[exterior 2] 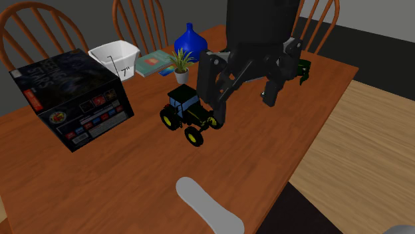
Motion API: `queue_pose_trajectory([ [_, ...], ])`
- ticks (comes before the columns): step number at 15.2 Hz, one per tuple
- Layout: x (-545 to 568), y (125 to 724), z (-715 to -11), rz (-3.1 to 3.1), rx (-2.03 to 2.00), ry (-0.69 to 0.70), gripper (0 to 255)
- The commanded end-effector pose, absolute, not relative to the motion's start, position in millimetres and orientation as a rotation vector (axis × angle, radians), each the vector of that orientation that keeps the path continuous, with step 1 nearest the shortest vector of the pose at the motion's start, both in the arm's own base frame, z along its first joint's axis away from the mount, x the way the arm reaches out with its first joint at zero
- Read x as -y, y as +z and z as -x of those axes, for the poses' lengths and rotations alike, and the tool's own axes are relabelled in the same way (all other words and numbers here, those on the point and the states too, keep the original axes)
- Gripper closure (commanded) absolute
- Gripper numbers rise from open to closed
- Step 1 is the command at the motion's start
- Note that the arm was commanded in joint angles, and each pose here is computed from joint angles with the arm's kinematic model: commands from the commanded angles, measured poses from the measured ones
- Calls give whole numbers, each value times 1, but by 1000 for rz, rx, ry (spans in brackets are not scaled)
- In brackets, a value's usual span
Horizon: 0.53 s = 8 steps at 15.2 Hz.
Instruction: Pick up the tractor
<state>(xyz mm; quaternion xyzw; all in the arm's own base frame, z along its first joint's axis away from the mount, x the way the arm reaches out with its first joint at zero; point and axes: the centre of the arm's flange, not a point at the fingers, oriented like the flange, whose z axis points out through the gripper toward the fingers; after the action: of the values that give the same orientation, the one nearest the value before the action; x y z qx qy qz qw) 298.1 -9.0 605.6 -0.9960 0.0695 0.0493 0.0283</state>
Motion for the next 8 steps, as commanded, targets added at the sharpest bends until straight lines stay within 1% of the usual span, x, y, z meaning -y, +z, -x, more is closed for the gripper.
queue_pose_trajectory([
  [1,9,606,-298,3074,-215,152,0],
  [8,38,545,-347,3103,78,38,0],
])
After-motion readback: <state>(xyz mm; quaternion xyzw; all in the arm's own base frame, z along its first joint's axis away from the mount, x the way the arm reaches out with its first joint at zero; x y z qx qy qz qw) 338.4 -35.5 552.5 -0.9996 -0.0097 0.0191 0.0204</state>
